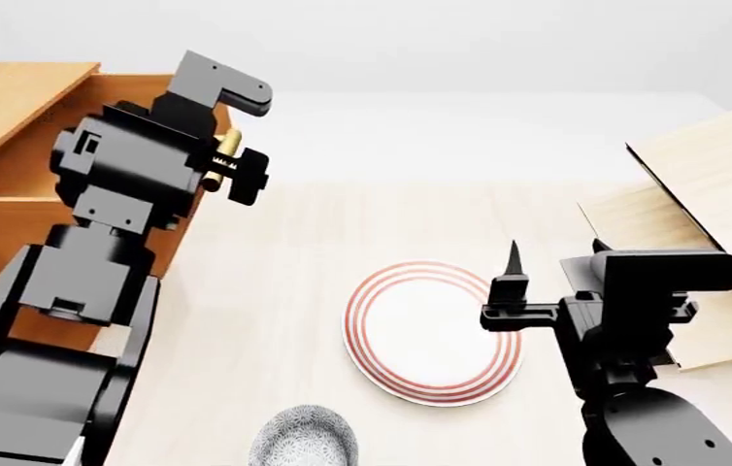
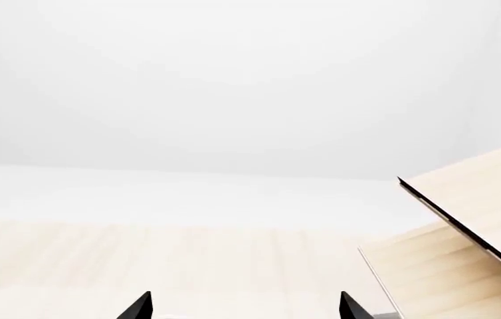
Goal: Open the top drawer of the cabinet and put the bowl in it.
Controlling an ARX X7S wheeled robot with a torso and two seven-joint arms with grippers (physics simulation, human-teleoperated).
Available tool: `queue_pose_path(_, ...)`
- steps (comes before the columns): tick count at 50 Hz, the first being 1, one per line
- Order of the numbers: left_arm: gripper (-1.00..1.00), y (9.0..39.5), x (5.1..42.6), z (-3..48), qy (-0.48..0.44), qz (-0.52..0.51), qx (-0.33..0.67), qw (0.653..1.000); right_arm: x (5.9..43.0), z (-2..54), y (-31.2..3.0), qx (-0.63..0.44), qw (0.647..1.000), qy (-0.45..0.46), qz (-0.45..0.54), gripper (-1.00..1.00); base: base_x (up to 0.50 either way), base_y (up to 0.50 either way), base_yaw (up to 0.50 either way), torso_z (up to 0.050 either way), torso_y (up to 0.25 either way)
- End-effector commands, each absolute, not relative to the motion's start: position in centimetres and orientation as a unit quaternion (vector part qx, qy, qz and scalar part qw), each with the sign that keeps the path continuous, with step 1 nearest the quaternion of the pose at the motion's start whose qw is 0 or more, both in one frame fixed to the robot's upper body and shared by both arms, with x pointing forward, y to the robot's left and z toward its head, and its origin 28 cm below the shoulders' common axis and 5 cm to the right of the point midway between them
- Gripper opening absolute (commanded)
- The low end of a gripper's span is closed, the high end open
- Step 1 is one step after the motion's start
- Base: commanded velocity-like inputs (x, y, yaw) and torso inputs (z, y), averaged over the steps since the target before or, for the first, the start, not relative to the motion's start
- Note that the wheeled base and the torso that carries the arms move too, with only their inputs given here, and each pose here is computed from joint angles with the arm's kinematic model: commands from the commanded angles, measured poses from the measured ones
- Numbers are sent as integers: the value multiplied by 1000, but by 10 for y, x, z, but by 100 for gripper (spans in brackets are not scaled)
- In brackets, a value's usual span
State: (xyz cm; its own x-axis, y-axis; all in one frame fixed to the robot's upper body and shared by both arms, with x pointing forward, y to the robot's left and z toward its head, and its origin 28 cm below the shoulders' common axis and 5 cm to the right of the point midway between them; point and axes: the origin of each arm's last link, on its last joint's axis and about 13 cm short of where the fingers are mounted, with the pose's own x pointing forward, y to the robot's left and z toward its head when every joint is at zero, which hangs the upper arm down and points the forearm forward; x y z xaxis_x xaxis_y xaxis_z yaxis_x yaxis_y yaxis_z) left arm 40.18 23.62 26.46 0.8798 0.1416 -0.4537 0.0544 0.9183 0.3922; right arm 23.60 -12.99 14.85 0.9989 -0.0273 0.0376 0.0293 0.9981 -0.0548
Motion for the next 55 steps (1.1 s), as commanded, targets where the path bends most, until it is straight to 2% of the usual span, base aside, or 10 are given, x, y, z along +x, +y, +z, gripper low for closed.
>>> queue_pose_path(1,100,220,396,239,292,-54,152,943,236,148,-131,-26,999,-19,-14,100,-12,0,3,0,0)
queue_pose_path(36,100,181,378,247,279,-140,128,941,236,148,-130,-24,999,-19,-13,100,-15,0,6,0,5)
queue_pose_path(55,100,169,373,249,272,-164,125,940,236,147,-131,-23,1000,-18,-12,100,-6,-3,-1,0,2)
